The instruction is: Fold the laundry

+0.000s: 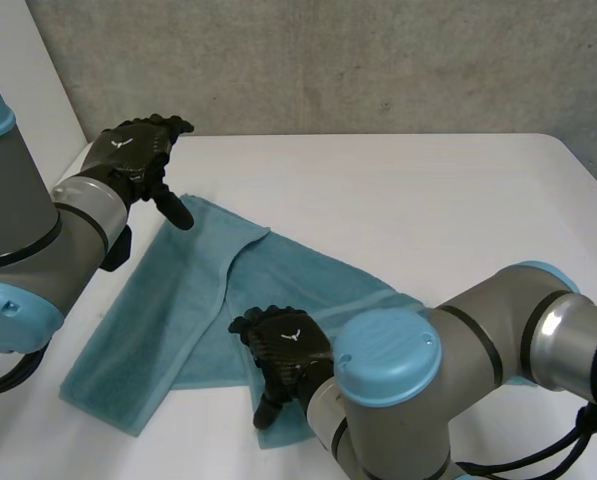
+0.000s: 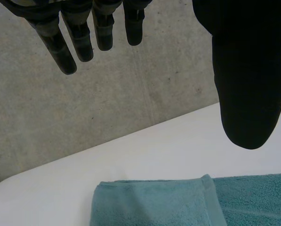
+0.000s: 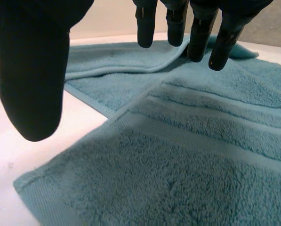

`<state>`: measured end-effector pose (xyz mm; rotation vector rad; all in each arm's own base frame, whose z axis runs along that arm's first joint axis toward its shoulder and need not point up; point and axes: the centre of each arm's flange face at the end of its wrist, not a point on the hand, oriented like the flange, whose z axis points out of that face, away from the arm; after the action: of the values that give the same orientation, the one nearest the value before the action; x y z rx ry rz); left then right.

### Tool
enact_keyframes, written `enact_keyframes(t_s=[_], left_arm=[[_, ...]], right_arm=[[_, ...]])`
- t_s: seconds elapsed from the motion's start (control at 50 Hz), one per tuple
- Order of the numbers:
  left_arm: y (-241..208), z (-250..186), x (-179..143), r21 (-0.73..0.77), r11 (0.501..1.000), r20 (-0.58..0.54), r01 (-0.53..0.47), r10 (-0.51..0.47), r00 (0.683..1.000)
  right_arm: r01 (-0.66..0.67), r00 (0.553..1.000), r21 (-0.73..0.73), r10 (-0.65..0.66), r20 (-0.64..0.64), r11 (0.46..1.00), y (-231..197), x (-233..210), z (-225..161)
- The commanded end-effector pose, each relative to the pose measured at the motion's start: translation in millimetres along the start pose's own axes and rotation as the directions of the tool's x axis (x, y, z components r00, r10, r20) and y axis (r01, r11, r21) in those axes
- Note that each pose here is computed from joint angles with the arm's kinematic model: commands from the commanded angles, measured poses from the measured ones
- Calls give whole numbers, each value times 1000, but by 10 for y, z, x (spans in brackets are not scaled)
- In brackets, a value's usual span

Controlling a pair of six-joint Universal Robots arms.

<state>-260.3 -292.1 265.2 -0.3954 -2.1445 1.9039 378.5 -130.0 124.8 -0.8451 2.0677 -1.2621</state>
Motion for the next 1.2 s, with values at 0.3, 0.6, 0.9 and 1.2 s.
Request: enact_keyframes(t_s=[0.3,0.6,0.9,1.2], left_arm=[[18,5,2,-3,1000,-1,-1,1,1000],[11,-7,7,-2,1000,-2,-1,1,1000],[6,-10,7,0,1000,-2,-1,1,1000],[-10,-29,28,4,1000,-7,0,0,1000]], right_arm=[[25,999,-1,-25,-28,1000,171,-61,62],[49,998,-14,-49,-44,999,268,-70,115],[196,970,-12,-196,-145,980,251,28,161],[194,968,18,-189,-168,981,115,65,149]])
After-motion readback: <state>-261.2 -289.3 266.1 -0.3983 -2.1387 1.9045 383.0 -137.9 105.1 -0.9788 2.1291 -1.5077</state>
